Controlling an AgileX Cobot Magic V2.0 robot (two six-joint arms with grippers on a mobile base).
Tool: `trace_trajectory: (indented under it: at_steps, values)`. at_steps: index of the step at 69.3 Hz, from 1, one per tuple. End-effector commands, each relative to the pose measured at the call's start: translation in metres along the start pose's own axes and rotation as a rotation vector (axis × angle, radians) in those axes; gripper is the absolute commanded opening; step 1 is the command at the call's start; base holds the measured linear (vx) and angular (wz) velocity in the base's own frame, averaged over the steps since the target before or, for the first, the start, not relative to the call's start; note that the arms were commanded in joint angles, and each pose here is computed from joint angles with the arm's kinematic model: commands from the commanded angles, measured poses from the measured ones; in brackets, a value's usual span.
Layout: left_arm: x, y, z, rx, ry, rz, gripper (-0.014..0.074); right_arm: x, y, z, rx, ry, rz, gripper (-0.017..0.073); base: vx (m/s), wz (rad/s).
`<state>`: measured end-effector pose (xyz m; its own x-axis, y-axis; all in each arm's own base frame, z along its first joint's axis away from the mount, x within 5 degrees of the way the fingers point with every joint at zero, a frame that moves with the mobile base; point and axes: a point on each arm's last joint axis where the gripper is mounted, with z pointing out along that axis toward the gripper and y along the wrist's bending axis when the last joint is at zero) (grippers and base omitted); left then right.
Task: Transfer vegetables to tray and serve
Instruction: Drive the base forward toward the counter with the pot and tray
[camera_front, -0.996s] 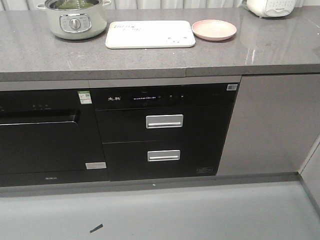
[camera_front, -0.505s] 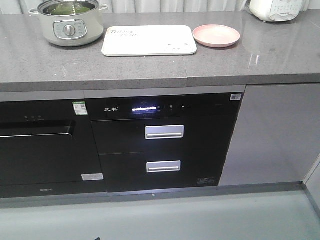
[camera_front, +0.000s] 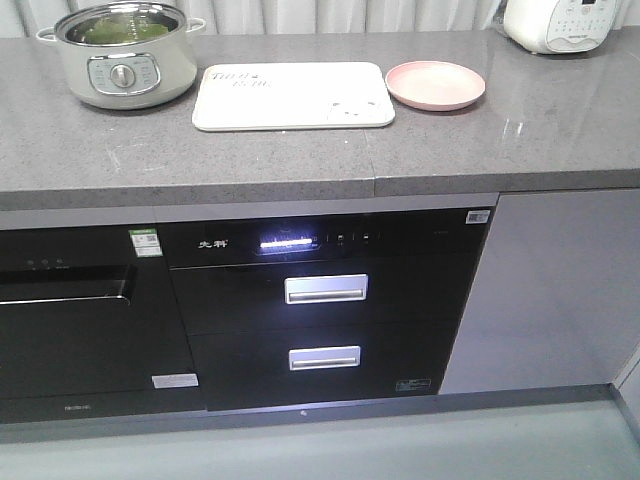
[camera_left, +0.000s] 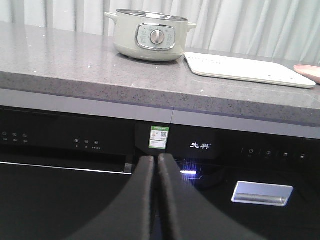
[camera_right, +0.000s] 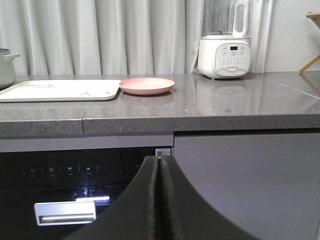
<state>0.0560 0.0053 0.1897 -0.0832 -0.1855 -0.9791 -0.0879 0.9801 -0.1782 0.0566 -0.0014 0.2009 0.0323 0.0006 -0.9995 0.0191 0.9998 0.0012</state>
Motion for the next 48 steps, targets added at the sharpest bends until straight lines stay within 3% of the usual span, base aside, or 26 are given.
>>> trace_trajectory:
  at_steps: [1,48]
  values:
    - [0.0021,-0.0011,0.0004,0.026,-0.05,-0.016,-0.0006,-0.0011,0.0013,-0.0002,-0.011,-0.06,-0.017,-0.0002,0.13,-0.04]
    - [0.0021,-0.0011,0.0004,0.026,-0.05,-0.016,-0.0006,-0.0012,0.0013,-0.0002,-0.011,-0.06,-0.017,-0.0002,0.13,-0.02]
